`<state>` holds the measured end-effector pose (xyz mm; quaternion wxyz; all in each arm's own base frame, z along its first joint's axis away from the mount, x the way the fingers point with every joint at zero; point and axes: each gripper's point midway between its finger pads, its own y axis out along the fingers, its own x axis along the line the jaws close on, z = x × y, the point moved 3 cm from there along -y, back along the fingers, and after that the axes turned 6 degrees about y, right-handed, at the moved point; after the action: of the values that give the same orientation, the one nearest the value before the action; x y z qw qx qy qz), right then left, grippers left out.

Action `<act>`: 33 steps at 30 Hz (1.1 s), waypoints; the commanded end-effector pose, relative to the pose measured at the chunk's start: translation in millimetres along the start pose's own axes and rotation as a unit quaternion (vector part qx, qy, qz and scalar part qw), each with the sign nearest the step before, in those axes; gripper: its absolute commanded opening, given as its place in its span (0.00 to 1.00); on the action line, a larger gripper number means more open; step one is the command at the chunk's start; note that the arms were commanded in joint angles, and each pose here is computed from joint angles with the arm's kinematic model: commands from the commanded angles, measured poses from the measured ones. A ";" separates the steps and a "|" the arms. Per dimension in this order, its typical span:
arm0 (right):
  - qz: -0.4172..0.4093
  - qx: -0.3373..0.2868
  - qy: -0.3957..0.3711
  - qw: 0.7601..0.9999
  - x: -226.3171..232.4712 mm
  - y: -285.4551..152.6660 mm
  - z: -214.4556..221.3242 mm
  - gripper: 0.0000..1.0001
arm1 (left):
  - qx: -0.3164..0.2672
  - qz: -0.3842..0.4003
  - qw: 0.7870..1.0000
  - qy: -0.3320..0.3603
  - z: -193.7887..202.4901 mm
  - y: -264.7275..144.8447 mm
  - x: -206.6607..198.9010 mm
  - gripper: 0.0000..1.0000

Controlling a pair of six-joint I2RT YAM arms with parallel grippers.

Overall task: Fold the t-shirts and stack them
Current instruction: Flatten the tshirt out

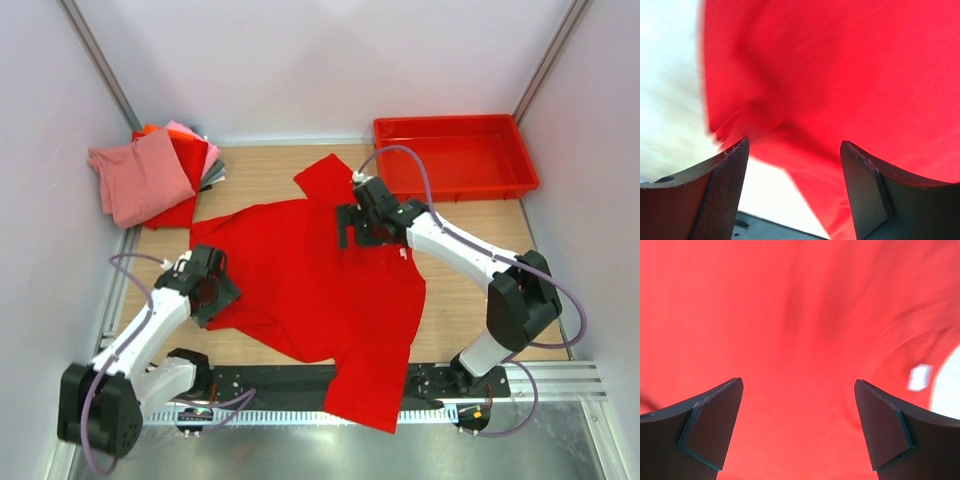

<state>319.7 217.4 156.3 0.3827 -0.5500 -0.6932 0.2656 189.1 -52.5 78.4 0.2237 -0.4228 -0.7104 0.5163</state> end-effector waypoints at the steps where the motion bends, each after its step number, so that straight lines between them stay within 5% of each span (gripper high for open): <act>1: -0.027 0.017 0.005 0.999 16.4 -0.2 31.6 1.00 | -0.056 0.042 0.992 -0.106 -5.6 -13.2 1.7 0.74; 18: -0.025 0.033 -0.011 0.999 10.7 -1.2 61.9 1.00 | -0.005 -0.023 0.996 -0.085 44.7 -11.5 25.5 0.67; 29: -0.018 0.049 -0.027 0.998 4.5 8.7 73.9 1.00 | -0.023 -0.064 0.996 -0.054 49.2 12.4 35.0 0.66; 33: -0.013 0.055 -0.029 0.998 -0.4 11.6 80.9 1.00 | -0.044 -0.070 0.995 -0.047 37.0 13.2 28.6 0.59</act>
<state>256.7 222.6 100.3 0.4045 -0.5122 -0.6853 0.3232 129.2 -52.1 41.2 0.2343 -0.3442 -0.7437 0.5230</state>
